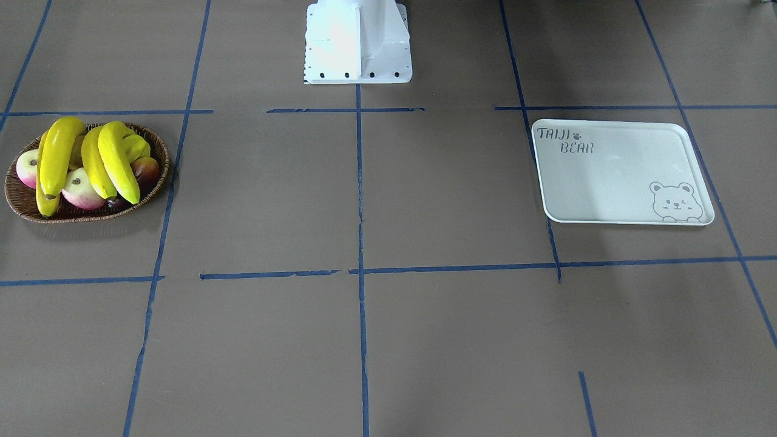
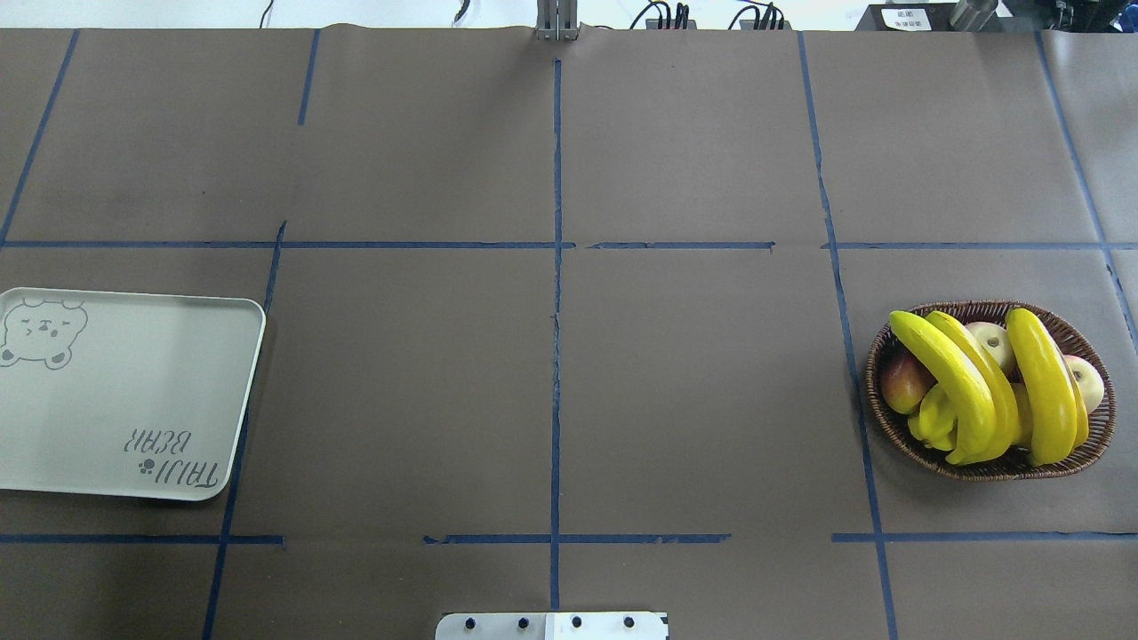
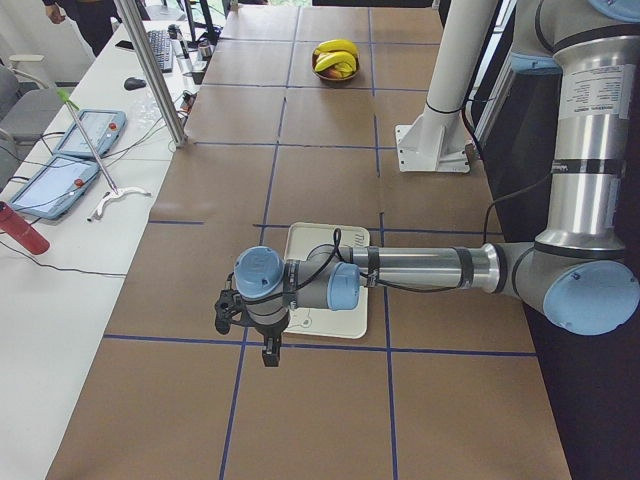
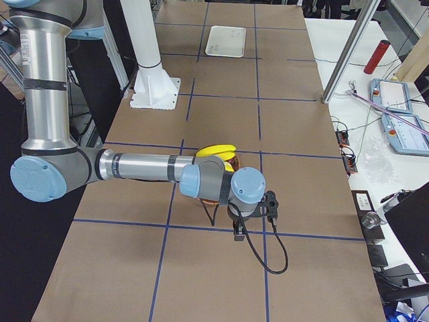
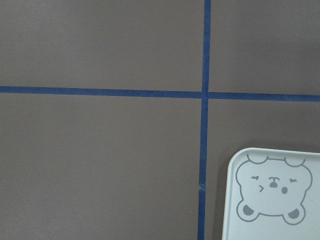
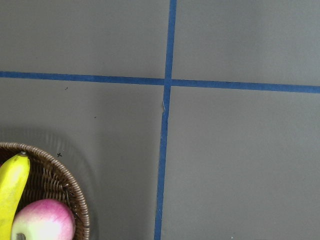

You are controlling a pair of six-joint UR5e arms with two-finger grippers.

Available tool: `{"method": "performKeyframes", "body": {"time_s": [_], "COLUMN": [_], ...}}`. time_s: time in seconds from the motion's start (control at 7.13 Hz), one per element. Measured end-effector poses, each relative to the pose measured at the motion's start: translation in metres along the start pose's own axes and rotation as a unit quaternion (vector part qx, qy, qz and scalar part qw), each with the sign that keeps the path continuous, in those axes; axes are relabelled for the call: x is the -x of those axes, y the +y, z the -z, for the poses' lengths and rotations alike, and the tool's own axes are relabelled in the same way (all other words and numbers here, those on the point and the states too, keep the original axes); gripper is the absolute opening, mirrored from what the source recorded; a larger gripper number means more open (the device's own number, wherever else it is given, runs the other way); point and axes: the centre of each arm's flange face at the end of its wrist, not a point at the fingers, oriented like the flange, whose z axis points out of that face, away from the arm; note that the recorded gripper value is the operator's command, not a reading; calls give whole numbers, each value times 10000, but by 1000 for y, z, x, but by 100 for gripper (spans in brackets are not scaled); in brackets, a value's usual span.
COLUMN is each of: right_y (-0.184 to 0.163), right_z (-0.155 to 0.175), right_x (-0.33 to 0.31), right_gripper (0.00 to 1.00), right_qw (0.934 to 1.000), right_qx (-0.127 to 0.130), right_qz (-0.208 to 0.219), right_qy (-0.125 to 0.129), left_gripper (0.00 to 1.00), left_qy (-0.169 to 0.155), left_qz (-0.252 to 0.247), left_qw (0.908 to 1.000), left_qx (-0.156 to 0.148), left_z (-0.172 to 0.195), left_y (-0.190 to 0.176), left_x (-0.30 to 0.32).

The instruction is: Transfer all bananas from basket to plate

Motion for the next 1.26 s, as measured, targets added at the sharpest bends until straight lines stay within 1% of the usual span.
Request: {"method": "performKeyframes", "body": {"time_s": [1.26], "right_y": [-1], "right_z": [1], "right_x": [2], "right_gripper": [100], "right_qw": [10000], "right_qx": [-14], "right_qz": [5], "right_qy": [9], "left_gripper": [100], "left_qy": [-1], "left_qz": [-1], "left_qw": [10000], "left_qx": [2], "left_z": [0], "left_y": [0], "left_x": [0]}}
